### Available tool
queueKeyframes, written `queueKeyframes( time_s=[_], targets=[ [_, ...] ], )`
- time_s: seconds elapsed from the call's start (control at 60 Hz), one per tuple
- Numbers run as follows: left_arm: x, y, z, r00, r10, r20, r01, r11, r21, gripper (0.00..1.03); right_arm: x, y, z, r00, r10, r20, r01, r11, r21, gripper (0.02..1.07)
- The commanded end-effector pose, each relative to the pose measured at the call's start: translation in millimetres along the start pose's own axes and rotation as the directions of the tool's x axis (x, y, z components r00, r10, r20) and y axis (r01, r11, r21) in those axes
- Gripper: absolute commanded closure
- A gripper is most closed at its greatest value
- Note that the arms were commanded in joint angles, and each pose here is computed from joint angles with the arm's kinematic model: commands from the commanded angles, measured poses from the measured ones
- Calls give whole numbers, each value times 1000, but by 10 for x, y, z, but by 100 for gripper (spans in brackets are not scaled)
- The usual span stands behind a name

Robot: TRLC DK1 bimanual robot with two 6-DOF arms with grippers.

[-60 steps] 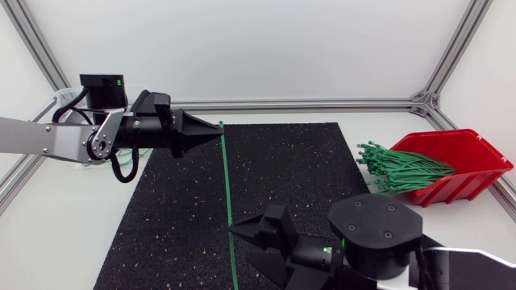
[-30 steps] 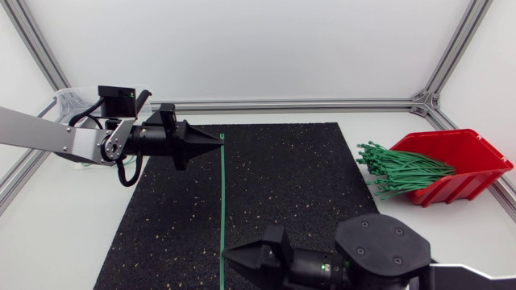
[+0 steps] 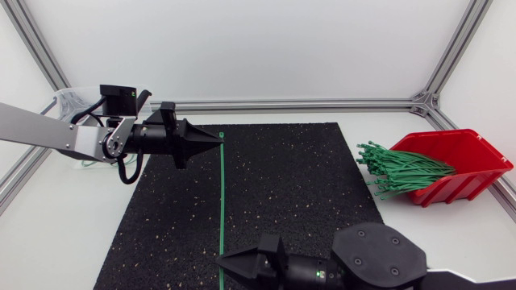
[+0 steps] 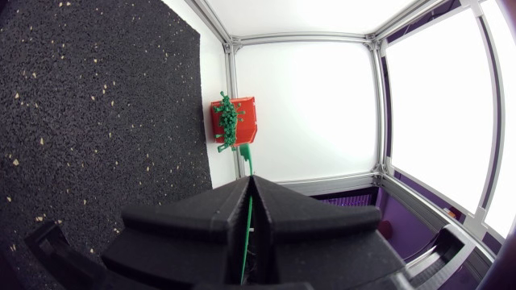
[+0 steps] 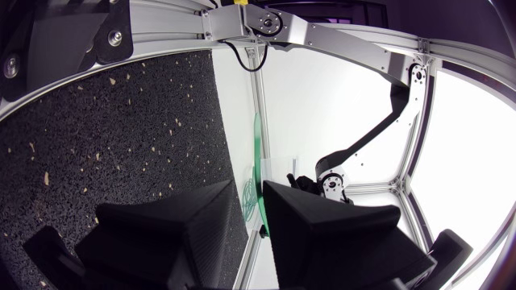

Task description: Take a green cable tie from the red box, thread the tail through the head to close it, then place it in the transparent bin on the left.

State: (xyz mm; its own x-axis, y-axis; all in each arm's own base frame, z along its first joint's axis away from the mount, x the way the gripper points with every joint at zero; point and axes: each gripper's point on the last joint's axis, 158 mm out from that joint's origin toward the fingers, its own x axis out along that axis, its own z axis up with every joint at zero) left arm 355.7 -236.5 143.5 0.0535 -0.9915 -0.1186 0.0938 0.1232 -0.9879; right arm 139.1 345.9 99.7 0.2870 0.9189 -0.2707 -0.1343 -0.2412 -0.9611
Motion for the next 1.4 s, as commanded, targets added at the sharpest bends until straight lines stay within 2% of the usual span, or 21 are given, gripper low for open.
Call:
queueKeyframes(
  time_s=[0.0,0.133,0.283,0.4,0.483,0.767,0.883,0.917,1.133,1.167,1.283,1.333,1.383],
  targets=[
    [-7,14,45,1000,-9,-10,9,1000,-30,100,-14,78,37,1000,12,11,-11,1000,-28,80],
    [4,17,30,1000,-10,-16,10,999,-36,100,-8,55,19,1000,4,7,-4,1000,-29,82],
    [4,9,37,1000,-11,-16,10,999,-33,100,-19,49,18,1000,-1,7,1,999,-36,94],
    [4,5,41,1000,-11,-15,11,999,-31,100,-24,50,-1,1000,-1,1,1,999,-35,94],
    [-5,-3,63,1000,-12,-12,11,1000,-27,100,-28,60,-6,1000,0,-2,-1,999,-36,90],
    [-8,7,74,1000,-11,-11,11,1000,-29,100,-53,51,-11,1000,-4,-5,4,999,-36,90],
    [-1,16,71,1000,-11,-12,11,999,-30,100,-62,54,-4,1000,-4,-2,4,999,-36,95],
    [-1,16,71,1000,-11,-12,11,999,-30,100,-64,68,-4,1000,0,-2,0,999,-40,102],
    [73,19,6,999,-13,-33,13,1000,-25,100,-50,1,-5,1000,-13,1,13,1000,-6,102],
    [88,22,-12,999,-14,-37,14,1000,-21,100,-45,-34,-16,1000,-21,-1,21,1000,10,102],
    [105,-17,-51,999,-20,-42,20,1000,6,100,-7,-266,-130,999,-40,-11,41,982,185,102],
    [107,-34,-62,999,-22,-42,23,1000,18,100,8,-416,-258,1000,-14,-15,19,933,360,102],
    [116,-39,-70,999,-23,-42,24,999,29,100,2,-539,-350,1000,-20,-13,24,892,451,102]
  ],
)
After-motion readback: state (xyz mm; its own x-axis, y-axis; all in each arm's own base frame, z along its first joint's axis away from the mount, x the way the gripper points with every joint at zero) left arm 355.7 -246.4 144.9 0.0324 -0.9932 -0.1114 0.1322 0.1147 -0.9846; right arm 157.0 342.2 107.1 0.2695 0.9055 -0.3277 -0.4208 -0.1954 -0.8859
